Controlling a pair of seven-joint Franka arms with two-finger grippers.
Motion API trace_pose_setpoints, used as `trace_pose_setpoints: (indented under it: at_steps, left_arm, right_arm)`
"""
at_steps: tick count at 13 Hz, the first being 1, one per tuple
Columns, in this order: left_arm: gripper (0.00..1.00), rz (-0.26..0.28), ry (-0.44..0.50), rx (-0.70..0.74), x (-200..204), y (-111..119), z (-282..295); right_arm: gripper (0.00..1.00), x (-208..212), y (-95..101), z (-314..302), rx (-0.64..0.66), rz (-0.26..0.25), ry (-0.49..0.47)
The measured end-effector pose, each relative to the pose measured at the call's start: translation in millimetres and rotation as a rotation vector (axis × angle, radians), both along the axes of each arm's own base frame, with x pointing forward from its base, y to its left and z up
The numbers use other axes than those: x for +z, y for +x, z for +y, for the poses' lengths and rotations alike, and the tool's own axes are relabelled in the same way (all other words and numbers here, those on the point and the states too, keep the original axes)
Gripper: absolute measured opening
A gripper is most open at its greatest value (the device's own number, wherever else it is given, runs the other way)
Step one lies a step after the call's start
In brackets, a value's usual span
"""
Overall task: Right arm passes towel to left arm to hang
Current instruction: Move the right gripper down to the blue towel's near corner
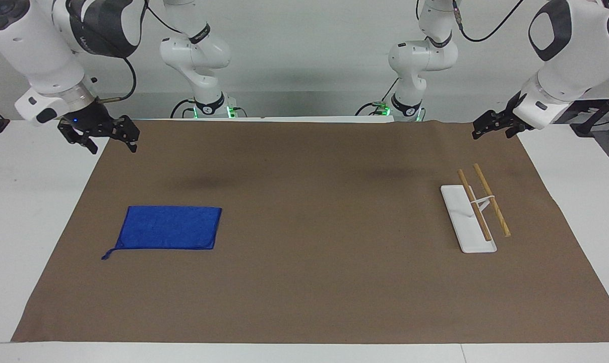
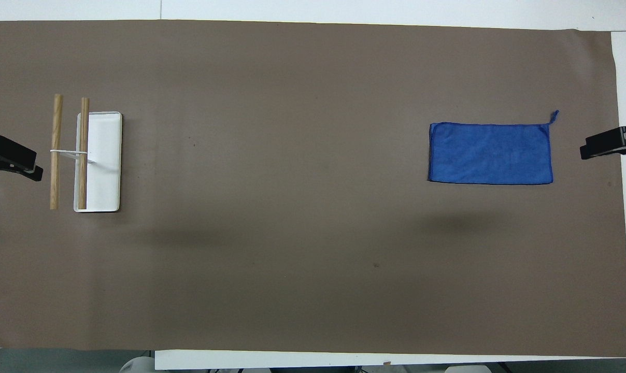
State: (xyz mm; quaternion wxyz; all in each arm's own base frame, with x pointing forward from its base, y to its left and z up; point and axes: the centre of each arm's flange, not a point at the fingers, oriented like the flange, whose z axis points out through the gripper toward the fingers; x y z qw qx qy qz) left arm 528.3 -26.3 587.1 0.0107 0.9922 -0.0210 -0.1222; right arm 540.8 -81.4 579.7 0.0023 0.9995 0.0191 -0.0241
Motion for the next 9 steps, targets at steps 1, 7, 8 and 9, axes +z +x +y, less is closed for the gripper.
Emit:
trace_pose_setpoints:
  at_steps: [1, 7, 8, 9]
  left_arm:
    - [1.00, 0.000, 0.000, 0.000, 0.0, 0.0, 0.0]
    - [1.00, 0.000, 0.000, 0.000, 0.0, 0.0, 0.0]
    - [1.00, 0.000, 0.000, 0.000, 0.0, 0.0, 0.0]
    - [1.00, 0.000, 0.000, 0.000, 0.0, 0.0, 0.0]
  right_arm:
    - [0.99, -0.3, -0.4, 0.0, -0.002, 0.003, 0.000]
    - [0.99, -8.1, -0.3, -2.7, -0.016, 0.021, 0.002]
    - [0.99, -20.8, 4.5, -8.1, -0.025, 0.013, 0.000]
    - [0.99, -41.9, 11.2, -14.5, -0.033, -0.003, -0.004]
